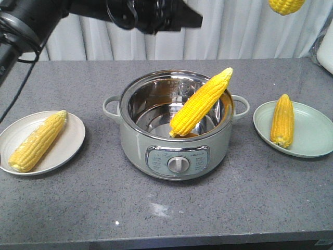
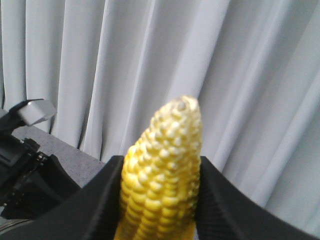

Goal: Distribute corn equally
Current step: 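Reach the left gripper down to the last cob in the pot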

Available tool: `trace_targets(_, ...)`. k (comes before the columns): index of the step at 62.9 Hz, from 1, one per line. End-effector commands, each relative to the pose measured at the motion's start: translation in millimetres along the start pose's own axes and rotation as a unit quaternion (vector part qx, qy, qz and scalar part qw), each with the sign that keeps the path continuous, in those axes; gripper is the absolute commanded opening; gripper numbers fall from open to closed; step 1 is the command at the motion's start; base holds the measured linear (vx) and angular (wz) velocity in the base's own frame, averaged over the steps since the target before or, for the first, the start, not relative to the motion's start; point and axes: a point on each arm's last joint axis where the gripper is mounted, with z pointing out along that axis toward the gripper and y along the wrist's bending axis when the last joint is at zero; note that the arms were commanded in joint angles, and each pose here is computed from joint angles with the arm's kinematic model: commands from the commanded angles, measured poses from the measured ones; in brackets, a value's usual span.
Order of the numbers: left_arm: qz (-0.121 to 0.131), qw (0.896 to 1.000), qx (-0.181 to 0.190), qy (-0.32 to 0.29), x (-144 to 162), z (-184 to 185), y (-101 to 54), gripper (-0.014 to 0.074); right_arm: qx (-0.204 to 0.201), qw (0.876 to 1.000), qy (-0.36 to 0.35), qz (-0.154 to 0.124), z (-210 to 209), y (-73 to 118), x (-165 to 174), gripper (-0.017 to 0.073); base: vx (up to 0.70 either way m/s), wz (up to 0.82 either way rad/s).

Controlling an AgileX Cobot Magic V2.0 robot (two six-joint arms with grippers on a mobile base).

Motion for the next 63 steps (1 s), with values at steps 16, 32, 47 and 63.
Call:
trace_targets(16,0.007,1.0,0.014,0.003,2,6,0.7,0.0472,0.025,0.999,-0.036,-0.012,-15,-1.0,-16,-0.0006,0.0,0.0)
trace_targets(32,0.004,0.999,0.027,0.025,13,20,10.3,0.0487,0.028,0.999,-0.034,-0.015,-15,-1.4,-15,-0.0006,0.0,0.0)
trace_targets(47,0.006,0.999,0.038,0.034,18,32,3.7,0.057,0.031,0.999,-0.03,-0.021,-15,-2.1,-15,-0.0006,0.0,0.0)
trace_targets(63,0.028,0.998,0.043,0.035,19,40,-5.9,0.0573,0.034,0.999,-0.028,-0.024,-15,-2.5,-14,-0.0006,0.0,0.0)
